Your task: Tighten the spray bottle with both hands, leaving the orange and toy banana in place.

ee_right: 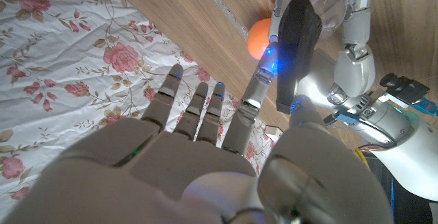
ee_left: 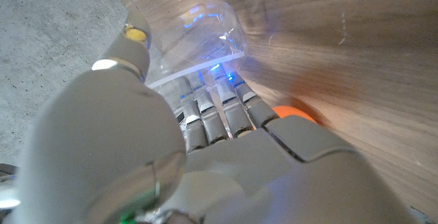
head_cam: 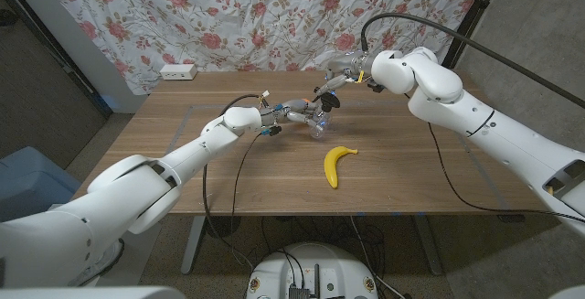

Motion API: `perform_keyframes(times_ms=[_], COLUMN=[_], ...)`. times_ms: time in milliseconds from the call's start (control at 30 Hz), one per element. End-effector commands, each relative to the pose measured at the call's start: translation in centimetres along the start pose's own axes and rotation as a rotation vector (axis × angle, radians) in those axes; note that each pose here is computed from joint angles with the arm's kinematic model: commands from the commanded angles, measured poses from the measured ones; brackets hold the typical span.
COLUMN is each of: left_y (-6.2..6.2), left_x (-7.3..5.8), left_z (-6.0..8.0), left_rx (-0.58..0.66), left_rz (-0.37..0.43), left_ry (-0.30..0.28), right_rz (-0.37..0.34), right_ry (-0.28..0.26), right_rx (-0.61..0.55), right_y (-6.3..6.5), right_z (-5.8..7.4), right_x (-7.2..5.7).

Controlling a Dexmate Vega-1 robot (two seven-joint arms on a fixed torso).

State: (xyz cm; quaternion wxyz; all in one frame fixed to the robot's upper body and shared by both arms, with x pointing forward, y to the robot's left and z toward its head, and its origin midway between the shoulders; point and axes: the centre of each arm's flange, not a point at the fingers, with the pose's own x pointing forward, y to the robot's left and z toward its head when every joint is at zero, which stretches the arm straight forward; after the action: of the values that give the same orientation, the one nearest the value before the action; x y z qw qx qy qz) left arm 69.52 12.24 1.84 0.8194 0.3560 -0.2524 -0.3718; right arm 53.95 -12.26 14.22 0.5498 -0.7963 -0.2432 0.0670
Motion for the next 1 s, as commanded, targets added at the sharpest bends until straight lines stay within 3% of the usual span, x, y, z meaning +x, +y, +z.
perform_keyframes(times_ms=[33,467,1000], left_y=[-0.5,-0.9,-1.2], left_x=[-0.4,-1.0,-1.5], left_z=[0.0,-0.1,-0.3], left_rx=[-0.009,-0.025,-0.052], left_rz=[0.018,0.051,0.092], left_ry=[-0.004,-0.011,-0.025], right_rz=[-0.027,-0.009,-0.019], right_ry=[0.041,0.092,0.116], right_rx=[0.004,0.008,0.035], right_y=[0.1,0.1,0.5], right_z=[0.6,1.5,2.0], right_x=[-0.3,0.0,0.4])
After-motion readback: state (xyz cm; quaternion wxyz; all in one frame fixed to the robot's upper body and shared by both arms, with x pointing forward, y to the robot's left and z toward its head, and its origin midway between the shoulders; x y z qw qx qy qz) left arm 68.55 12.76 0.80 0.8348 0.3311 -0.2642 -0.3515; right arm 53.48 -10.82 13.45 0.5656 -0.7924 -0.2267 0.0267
